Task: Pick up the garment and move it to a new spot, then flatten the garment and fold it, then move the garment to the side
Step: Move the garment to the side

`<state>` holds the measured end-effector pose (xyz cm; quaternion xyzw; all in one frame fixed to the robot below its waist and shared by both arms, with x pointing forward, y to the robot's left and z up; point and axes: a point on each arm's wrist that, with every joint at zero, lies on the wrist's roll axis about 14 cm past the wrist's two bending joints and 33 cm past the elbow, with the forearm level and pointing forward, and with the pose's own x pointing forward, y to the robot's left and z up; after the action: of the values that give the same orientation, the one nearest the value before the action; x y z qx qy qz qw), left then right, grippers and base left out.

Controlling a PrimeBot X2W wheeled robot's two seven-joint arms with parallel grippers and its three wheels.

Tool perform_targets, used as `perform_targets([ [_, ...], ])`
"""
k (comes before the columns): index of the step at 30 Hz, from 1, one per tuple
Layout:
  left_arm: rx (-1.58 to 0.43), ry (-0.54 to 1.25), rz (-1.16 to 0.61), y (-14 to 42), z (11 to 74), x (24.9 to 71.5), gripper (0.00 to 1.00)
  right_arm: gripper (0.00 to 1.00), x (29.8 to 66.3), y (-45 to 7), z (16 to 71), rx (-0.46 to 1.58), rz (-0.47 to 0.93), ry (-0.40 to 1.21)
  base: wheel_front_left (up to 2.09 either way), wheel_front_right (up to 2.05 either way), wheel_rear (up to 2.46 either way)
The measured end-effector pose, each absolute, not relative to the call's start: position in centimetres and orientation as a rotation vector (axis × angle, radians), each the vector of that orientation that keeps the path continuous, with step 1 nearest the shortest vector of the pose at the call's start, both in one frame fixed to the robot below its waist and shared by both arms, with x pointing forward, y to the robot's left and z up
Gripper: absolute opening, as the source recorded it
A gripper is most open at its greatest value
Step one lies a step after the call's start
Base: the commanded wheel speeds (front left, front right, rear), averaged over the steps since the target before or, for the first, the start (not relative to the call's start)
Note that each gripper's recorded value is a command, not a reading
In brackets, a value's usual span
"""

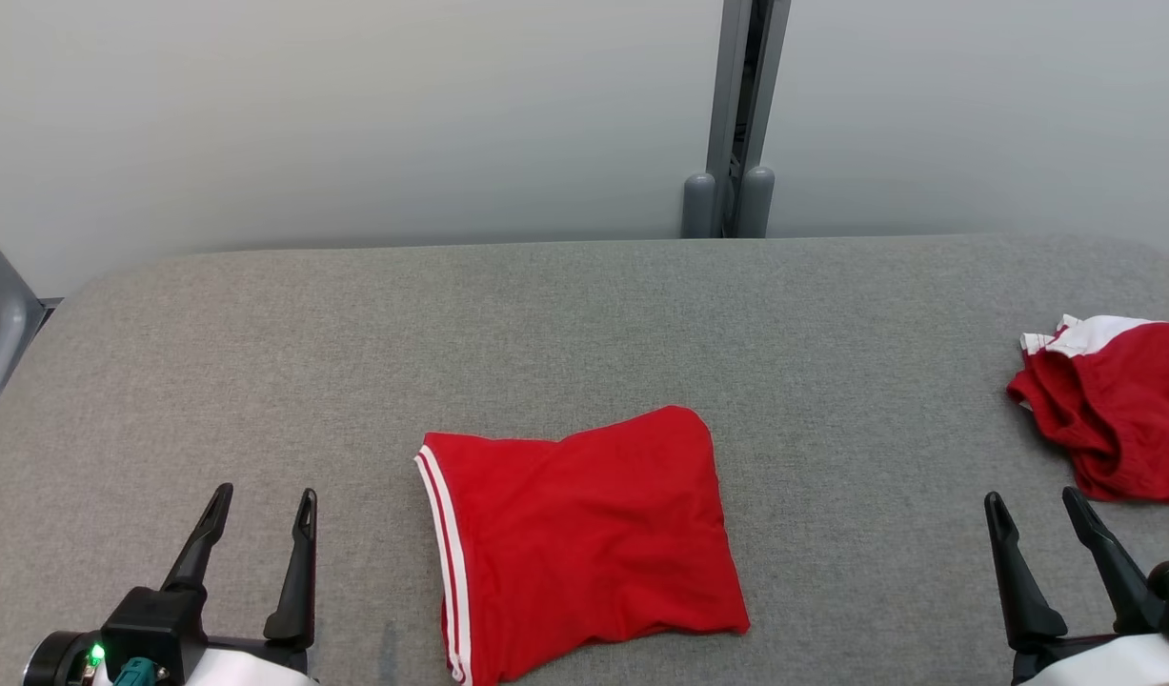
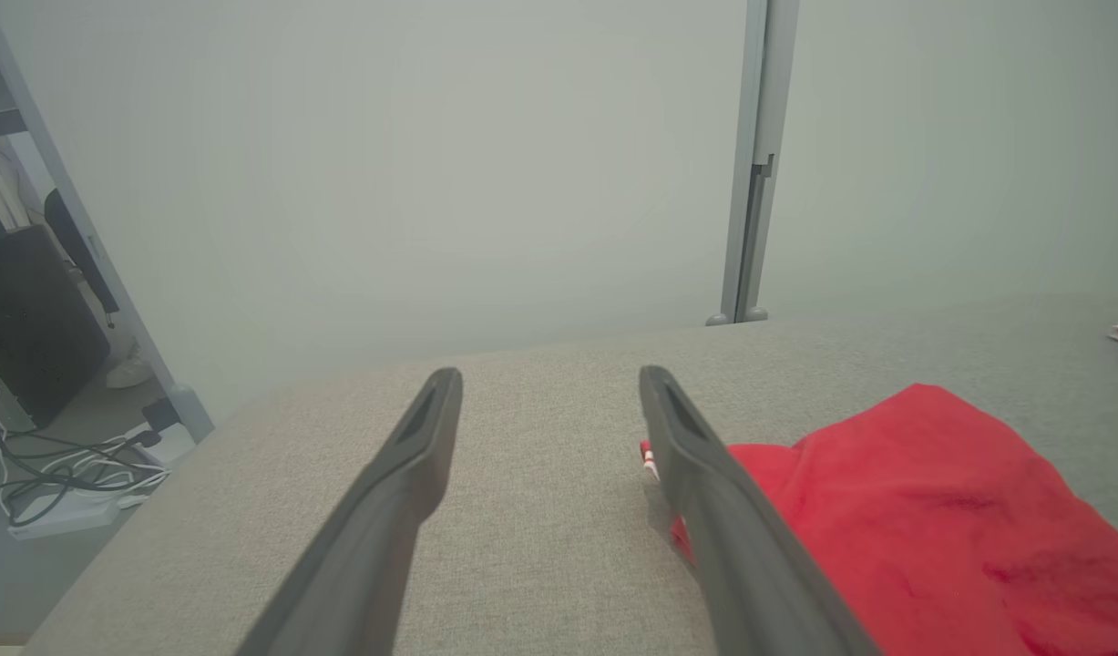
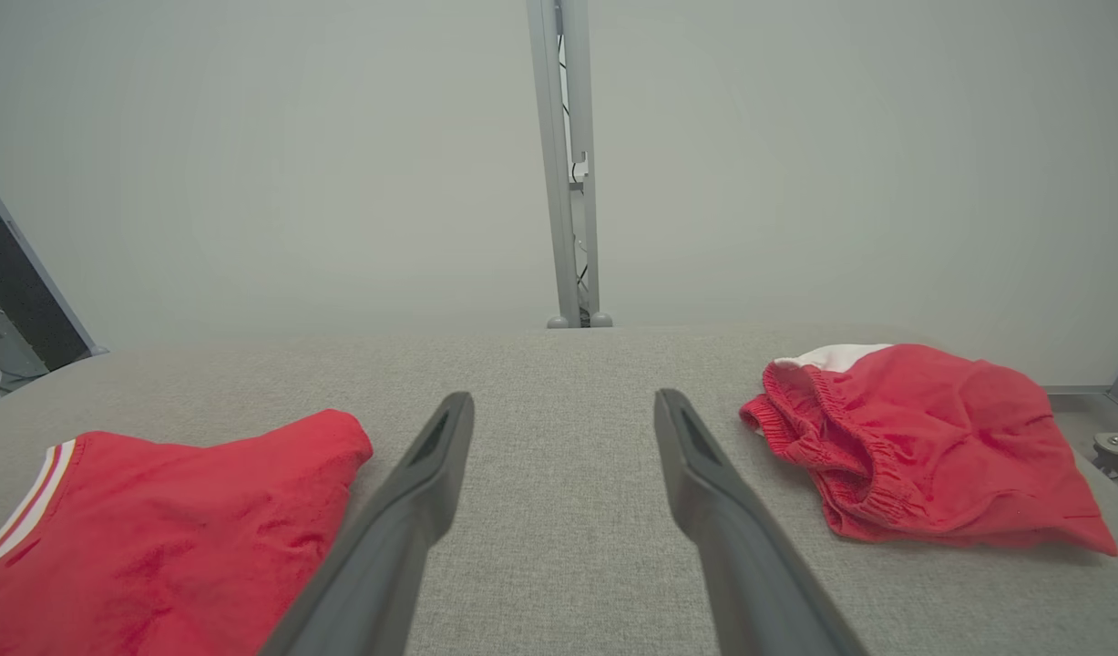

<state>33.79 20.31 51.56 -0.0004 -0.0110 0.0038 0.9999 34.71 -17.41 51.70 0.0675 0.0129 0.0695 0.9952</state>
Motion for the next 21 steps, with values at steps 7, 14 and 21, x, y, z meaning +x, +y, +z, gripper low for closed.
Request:
perform_targets([
  [7, 0.0, -0.022, 0.011, 20.41, 51.55, 33.73, 1.0, 1.0, 34.7, -17.36, 51.64, 0.136, 0.138, 0.031, 0.0, 0.0, 0.0],
  [14, 0.004, -0.024, 0.013, 20.55, 51.63, 33.62, 1.0, 1.0, 34.63, -17.19, 51.57, 0.143, 0.139, 0.034, 0.0, 0.0, 0.0],
  [21, 0.002, -0.028, 0.026, 20.89, 51.73, 33.38, 1.0, 1.0, 34.85, -16.47, 51.12, 0.149, 0.162, 0.056, 0.0, 0.0, 0.0],
])
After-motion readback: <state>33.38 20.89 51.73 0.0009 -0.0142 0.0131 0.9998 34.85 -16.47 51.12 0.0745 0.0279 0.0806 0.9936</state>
